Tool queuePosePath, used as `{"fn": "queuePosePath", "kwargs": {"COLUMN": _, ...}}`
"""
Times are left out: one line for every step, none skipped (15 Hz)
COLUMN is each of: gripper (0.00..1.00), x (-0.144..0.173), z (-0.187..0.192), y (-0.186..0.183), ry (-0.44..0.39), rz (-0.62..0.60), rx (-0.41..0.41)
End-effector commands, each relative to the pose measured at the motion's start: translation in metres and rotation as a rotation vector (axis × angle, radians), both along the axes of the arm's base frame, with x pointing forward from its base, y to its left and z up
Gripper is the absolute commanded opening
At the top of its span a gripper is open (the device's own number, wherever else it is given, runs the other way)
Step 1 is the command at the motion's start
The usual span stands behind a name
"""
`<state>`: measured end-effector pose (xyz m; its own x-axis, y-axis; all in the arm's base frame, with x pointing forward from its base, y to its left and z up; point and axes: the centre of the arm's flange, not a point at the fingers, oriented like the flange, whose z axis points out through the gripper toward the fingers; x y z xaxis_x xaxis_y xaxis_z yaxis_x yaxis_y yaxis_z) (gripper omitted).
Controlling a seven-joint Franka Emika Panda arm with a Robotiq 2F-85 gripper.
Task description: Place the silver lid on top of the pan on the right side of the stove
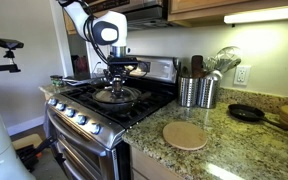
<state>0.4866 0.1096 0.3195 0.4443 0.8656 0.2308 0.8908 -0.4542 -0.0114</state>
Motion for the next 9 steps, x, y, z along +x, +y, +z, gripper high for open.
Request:
{"fn": "queuePosePath", "kwargs": {"gripper": 0.20, "x": -0.0195, "z": 0.0086, "y": -0.0024, "ry": -0.018, "rz": -0.032, "rx": -0.009}}
{"fn": "queuePosePath", "kwargs": {"gripper": 0.20, "x": -0.0200, "z": 0.0079, "y": -0.0029, "ry": -0.018, "rz": -0.039, "rx": -0.009}}
{"fn": "queuePosePath", "kwargs": {"gripper": 0.20, "x": -0.0206, "z": 0.0074, "y": -0.0035, "ry": -0.017, "rz": -0.045, "rx": -0.010}}
{"fn": "queuePosePath", "kwargs": {"gripper": 0.20, "x": -0.0208, "z": 0.0079, "y": -0.0035, "ry": -0.018, "rz": -0.051, "rx": -0.011}}
{"fn": "queuePosePath", "kwargs": {"gripper": 0.20, "x": -0.0213, "z": 0.0078, "y": -0.0037, "ry": -0.016, "rz": -0.056, "rx": -0.012}}
{"fn": "queuePosePath", "kwargs": {"gripper": 0.70, "x": -0.0218, "z": 0.0077, "y": -0.0039, "ry": -0.015, "rz": -0.062, "rx": -0.012}}
{"fn": "queuePosePath", "kwargs": {"gripper": 0.72, "x": -0.0224, "z": 0.0079, "y": -0.0040, "ry": -0.016, "rz": -0.070, "rx": -0.013}}
{"fn": "queuePosePath", "kwargs": {"gripper": 0.77, "x": -0.0228, "z": 0.0084, "y": -0.0043, "ry": -0.018, "rz": -0.075, "rx": -0.014}}
{"fn": "queuePosePath", "kwargs": {"gripper": 0.84, "x": -0.0230, "z": 0.0097, "y": -0.0044, "ry": -0.021, "rz": -0.081, "rx": -0.014}}
